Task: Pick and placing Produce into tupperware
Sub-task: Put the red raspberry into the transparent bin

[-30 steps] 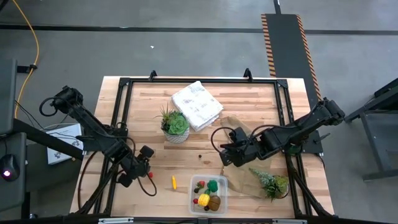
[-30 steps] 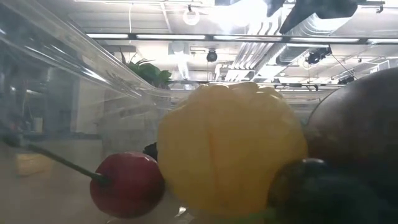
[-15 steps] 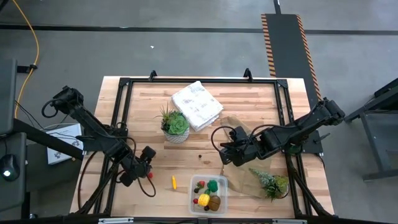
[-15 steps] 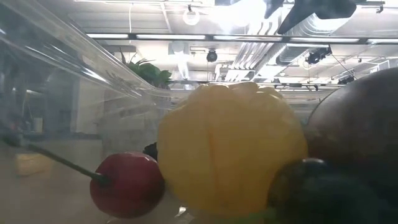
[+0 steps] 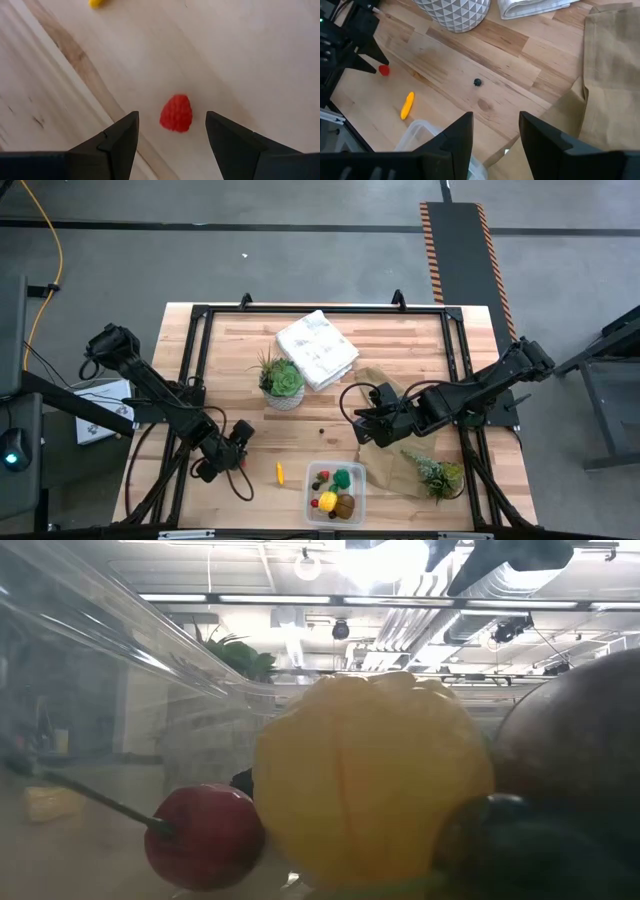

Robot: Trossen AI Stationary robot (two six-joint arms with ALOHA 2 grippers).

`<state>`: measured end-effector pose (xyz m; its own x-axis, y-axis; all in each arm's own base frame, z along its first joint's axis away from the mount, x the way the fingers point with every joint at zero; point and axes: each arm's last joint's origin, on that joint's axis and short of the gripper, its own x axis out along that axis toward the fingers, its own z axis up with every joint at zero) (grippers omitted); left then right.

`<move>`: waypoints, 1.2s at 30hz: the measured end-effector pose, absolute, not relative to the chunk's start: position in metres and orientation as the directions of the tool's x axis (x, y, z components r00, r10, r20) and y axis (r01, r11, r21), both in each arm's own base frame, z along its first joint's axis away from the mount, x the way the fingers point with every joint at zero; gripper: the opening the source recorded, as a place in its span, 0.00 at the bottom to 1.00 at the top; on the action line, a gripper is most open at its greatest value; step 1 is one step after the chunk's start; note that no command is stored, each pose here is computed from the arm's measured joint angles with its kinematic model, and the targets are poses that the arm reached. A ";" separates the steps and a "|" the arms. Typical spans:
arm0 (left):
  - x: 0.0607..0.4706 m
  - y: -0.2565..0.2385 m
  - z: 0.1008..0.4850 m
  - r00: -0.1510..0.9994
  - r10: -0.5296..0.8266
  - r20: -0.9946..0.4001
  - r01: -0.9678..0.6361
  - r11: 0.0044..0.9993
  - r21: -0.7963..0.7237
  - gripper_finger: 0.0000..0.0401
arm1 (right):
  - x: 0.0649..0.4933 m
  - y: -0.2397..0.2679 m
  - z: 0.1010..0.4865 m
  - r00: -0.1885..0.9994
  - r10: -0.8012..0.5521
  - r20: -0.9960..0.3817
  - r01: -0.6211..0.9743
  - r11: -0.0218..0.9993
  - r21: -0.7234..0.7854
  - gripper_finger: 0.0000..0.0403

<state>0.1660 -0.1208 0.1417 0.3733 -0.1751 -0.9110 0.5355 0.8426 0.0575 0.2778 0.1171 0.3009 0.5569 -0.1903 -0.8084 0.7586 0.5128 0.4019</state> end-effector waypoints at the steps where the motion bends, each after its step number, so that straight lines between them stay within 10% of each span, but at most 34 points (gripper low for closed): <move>1: 0.166 -0.121 0.140 0.366 -0.169 -0.915 0.536 0.842 0.059 0.55 | 0.278 0.117 0.301 0.557 -0.191 -0.808 0.759 0.513 0.402 0.37; 13: 0.171 -0.125 0.129 0.352 -0.157 -0.923 0.527 0.848 0.057 0.53 | 0.277 0.117 0.300 0.546 -0.196 -0.814 0.763 0.519 0.386 0.37; 28: 0.171 -0.127 0.130 0.309 -0.216 -0.926 0.535 0.845 -0.019 0.18 | 0.275 0.116 0.299 0.530 -0.204 -0.823 0.769 0.525 0.365 0.37; 36: 0.182 -0.135 0.145 0.356 -0.246 -0.901 0.528 0.849 -0.023 0.24 | 0.274 0.116 0.299 0.525 -0.206 -0.826 0.764 0.542 0.350 0.37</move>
<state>0.1817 -0.1349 0.1455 0.3565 -0.2463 -0.9013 0.5277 0.8491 -0.0233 0.2745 0.1156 0.2992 0.5249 -0.2057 -0.8260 0.7637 0.5423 0.3503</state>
